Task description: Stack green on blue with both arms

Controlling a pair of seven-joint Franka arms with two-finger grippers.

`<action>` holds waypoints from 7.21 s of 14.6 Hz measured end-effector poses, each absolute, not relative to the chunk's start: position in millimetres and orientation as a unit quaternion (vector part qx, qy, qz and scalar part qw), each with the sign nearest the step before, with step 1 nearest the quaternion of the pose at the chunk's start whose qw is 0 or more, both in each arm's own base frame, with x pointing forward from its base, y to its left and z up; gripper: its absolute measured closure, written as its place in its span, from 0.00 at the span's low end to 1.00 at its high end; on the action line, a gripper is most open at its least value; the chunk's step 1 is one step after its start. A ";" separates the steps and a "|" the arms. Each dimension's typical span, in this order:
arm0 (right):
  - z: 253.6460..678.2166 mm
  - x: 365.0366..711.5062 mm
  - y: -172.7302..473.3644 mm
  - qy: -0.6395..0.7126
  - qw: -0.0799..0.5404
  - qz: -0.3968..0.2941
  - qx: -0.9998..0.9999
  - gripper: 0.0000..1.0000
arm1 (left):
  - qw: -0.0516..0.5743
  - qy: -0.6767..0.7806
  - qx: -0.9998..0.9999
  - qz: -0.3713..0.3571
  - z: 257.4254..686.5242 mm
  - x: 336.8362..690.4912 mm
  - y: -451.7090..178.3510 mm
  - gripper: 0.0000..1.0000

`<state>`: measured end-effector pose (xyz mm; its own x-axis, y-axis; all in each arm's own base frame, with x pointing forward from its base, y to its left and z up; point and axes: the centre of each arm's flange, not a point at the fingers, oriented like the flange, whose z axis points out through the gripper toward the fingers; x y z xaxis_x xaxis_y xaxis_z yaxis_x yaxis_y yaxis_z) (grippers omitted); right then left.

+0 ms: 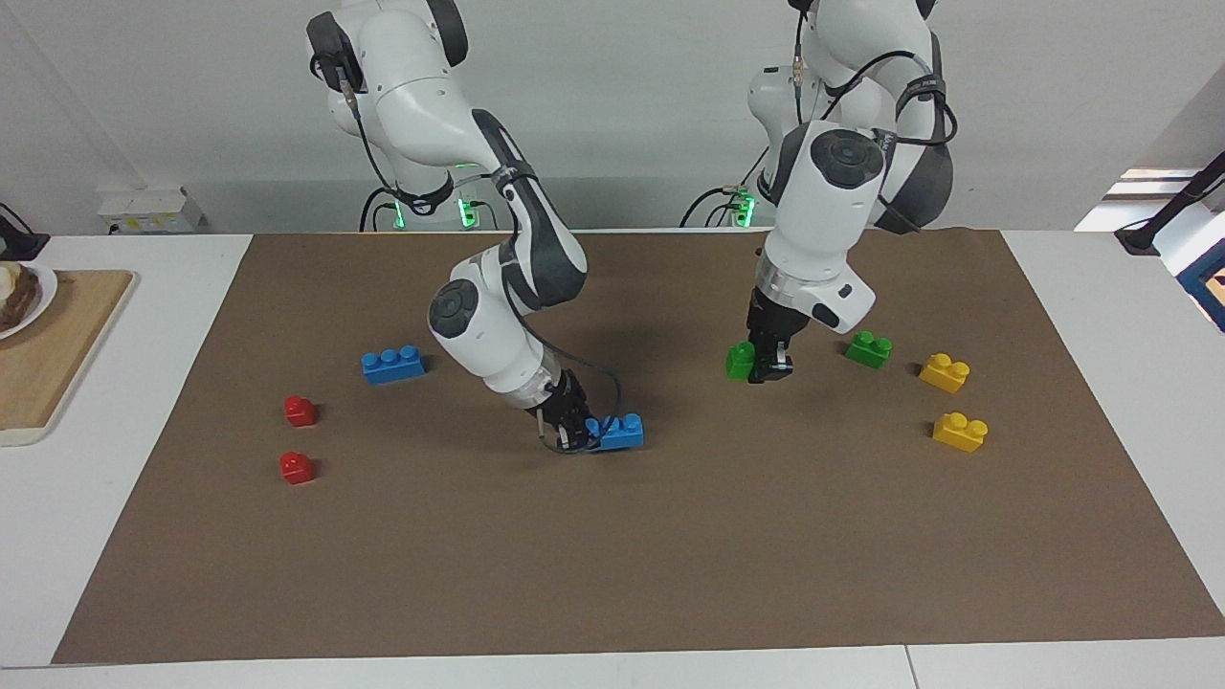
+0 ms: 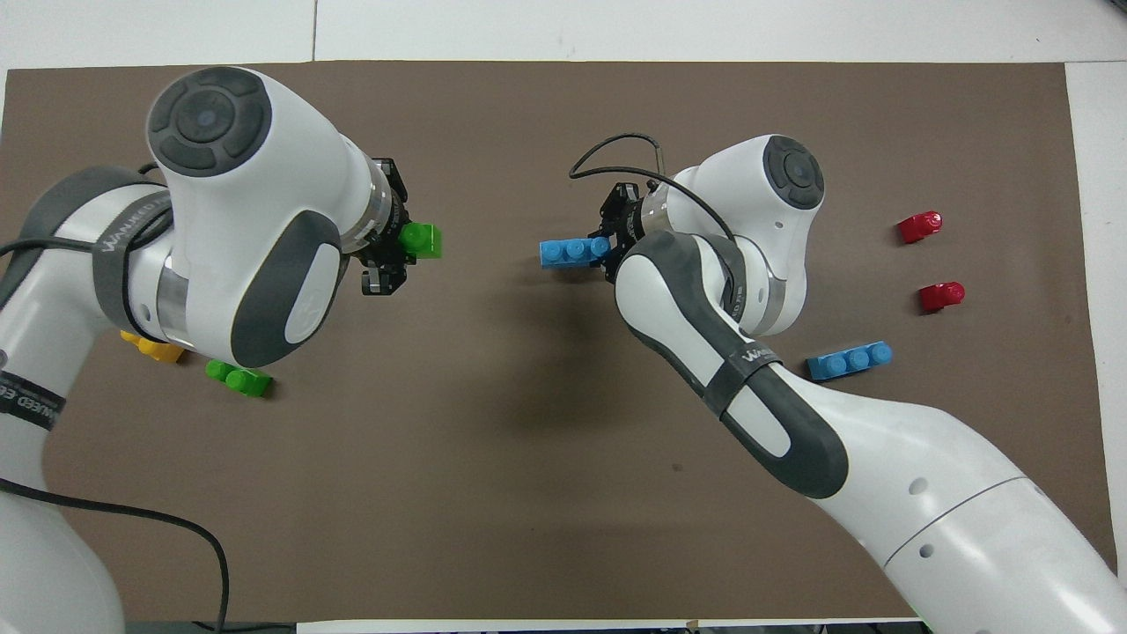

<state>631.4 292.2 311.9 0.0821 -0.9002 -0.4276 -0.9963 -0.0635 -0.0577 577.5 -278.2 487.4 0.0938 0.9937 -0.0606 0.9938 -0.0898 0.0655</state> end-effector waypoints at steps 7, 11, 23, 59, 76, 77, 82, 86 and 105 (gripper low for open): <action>301.6 621.8 303.5 0.707 0.163 0.142 -0.674 0.66 | 0.050 0.680 0.732 0.015 453.8 554.1 -353.9 0.65; 295.5 616.3 308.6 0.714 0.161 0.141 -0.667 0.66 | 0.039 0.681 0.731 0.029 406.1 548.4 -389.4 0.65; 292.5 615.0 301.3 0.721 0.174 0.124 -0.659 0.66 | 0.056 0.679 0.732 0.028 364.1 556.0 -408.6 0.65; 292.4 614.9 300.7 0.723 0.176 0.122 -0.657 0.66 | 0.071 0.652 0.751 0.082 336.8 569.8 -414.5 0.21; 292.4 615.1 299.8 0.723 0.176 0.122 -0.657 0.66 | 0.007 0.586 0.803 0.111 461.7 614.0 -240.1 0.00; 292.4 615.3 299.3 0.722 0.177 0.122 -0.658 0.66 | -0.001 0.571 0.813 0.111 467.1 616.1 -223.1 0.00; 280.5 626.1 264.6 0.729 0.170 0.115 -0.653 0.19 | -0.047 0.448 0.888 0.096 491.7 614.3 -140.8 0.00; 299.9 646.0 208.5 0.739 0.165 0.125 -0.641 0.00 | -0.069 0.320 0.941 0.089 516.2 615.5 -64.6 0.00; 603.0 540.9 3.6 0.092 0.053 0.004 -0.994 0.00 | -0.016 0.012 1.000 -0.002 599.8 546.1 -22.6 0.00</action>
<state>540.9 3.6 603.0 0.9830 -0.1830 -0.0176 -0.1838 -0.9773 -0.1050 546.1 -22.6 599.8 0.9997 0.0248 -0.0032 0.0247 -0.9992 -0.0319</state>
